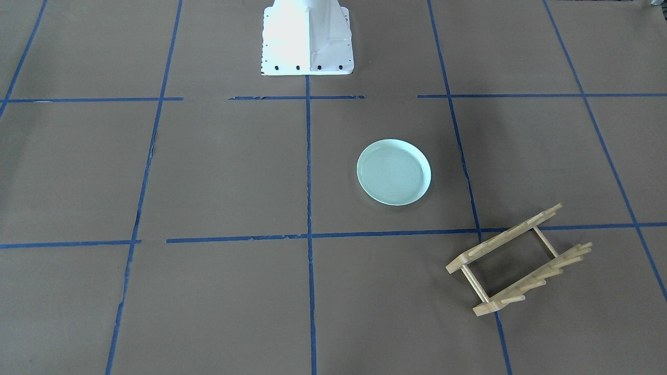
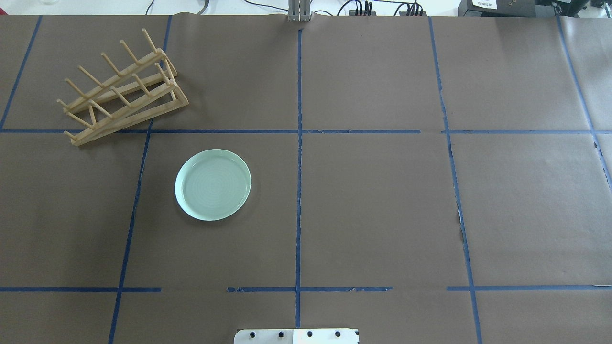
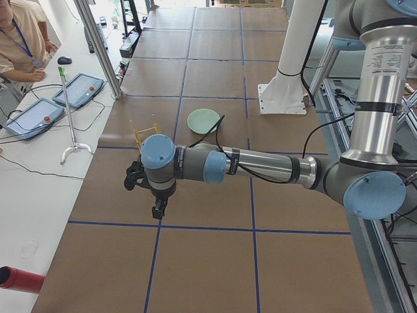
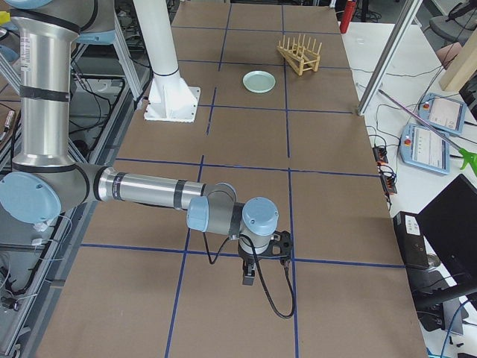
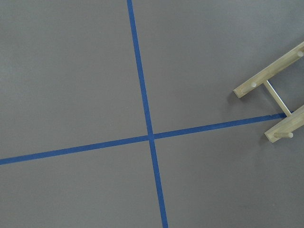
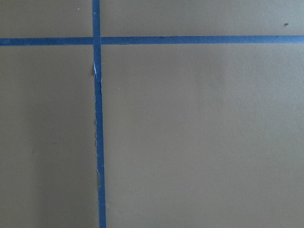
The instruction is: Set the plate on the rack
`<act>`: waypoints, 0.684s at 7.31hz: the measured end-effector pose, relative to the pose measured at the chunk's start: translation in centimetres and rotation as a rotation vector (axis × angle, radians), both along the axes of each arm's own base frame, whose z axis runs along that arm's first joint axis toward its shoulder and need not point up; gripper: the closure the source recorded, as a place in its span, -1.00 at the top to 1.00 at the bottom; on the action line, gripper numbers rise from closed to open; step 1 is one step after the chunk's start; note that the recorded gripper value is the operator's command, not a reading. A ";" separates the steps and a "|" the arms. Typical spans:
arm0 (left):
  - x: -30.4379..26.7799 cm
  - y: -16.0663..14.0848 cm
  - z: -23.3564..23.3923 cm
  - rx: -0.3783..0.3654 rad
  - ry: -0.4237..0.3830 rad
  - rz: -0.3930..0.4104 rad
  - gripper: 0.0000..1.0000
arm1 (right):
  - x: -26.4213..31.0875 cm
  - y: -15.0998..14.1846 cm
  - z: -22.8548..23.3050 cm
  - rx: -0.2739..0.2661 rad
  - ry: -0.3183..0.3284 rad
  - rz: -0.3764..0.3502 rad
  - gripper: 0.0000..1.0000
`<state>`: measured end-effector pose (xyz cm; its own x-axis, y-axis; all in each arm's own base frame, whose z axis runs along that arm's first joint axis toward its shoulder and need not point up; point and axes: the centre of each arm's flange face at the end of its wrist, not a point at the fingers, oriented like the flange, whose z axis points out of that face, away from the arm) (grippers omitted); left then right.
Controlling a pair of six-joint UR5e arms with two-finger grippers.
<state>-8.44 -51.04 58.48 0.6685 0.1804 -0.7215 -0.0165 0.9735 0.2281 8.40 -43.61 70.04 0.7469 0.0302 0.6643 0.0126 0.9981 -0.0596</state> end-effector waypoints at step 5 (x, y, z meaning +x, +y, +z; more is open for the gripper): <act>11.2 -0.1 -11.8 -0.141 0.096 -0.121 1.00 | 0.0 0.0 0.0 0.001 0.000 0.000 1.00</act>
<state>2.81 -51.11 46.70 0.6059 -0.0044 -0.7955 0.1177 0.9895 0.0842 8.40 -43.61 70.03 0.7469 0.0294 0.6643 0.0128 0.9982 -0.0585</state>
